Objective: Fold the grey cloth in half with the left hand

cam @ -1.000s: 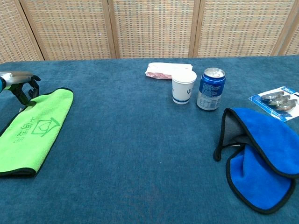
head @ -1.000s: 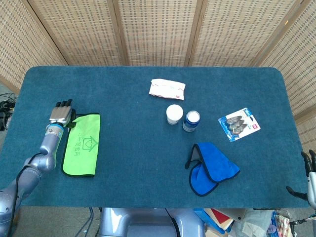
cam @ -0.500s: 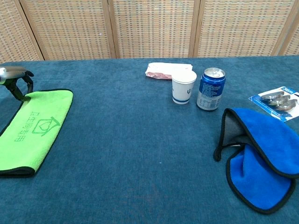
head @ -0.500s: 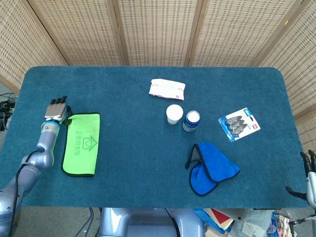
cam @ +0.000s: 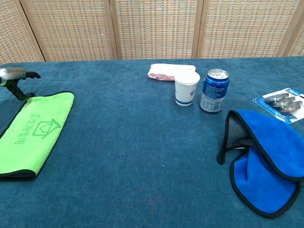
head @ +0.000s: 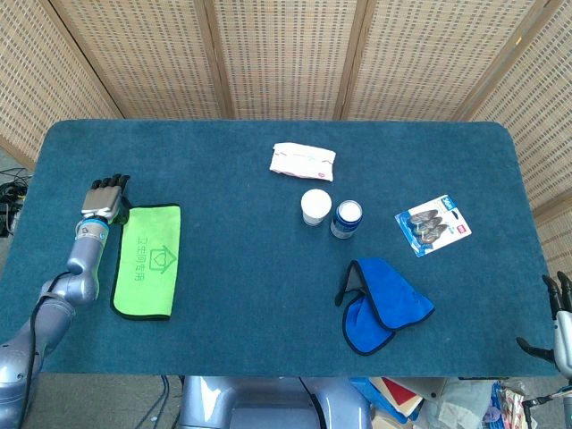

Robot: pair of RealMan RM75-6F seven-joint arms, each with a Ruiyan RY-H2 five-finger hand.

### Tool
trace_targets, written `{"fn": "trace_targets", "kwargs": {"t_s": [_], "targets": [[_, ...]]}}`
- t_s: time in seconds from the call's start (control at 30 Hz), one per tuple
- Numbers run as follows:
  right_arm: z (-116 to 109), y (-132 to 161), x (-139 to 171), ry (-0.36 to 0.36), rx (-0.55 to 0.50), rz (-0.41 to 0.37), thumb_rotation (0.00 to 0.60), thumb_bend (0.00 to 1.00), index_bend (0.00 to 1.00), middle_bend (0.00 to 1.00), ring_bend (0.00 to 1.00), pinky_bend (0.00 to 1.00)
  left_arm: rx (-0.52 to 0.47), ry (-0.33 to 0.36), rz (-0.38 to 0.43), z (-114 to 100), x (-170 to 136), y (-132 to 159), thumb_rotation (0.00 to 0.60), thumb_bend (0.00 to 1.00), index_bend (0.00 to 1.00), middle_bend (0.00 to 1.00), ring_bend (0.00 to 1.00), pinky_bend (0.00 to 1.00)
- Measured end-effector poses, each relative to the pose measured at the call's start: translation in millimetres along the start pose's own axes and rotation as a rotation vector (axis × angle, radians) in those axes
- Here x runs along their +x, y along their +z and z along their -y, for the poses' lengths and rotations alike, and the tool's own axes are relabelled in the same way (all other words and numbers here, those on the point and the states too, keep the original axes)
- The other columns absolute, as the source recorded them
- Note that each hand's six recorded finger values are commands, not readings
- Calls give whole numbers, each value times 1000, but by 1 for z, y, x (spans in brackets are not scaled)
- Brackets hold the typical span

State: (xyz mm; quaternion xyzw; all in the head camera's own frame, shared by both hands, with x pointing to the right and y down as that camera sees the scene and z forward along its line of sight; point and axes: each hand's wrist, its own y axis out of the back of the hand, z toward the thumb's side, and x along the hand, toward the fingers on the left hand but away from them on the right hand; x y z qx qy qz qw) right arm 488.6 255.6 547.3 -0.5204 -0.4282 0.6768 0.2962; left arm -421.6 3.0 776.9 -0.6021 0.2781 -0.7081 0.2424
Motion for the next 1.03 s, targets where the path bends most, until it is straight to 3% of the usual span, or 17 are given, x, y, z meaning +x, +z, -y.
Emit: {"fn": "trace_targets", "kwargs": {"t_s": [0.2, 0.4, 0.73, 0.87, 1.03], "targets": [[-2, 2, 2, -7, -6, -11, 600, 0, 12, 0, 0, 0, -49, 52, 28, -14, -6, -5, 600, 337, 0, 0, 0, 0], [-7, 6, 6, -19, -24, -37, 600, 0, 12, 0, 0, 0, -105, 166, 104, -40, -32, -19, 600, 263, 0, 0, 0, 0], [-13, 11, 11, -48, -48, -81, 600, 0, 12, 0, 0, 0, -162, 400, 203, -65, -138, -60, 600, 216, 0, 0, 0, 0], [-17, 15, 13, -80, -63, -112, 600, 0, 12, 0, 0, 0, -152, 457, 183, -58, -188, -79, 600, 210, 0, 0, 0, 0], [-21, 19, 17, -104, -81, -149, 600, 0, 12, 0, 0, 0, -132, 465, 116, -38, -253, -95, 600, 209, 0, 0, 0, 0]]}}
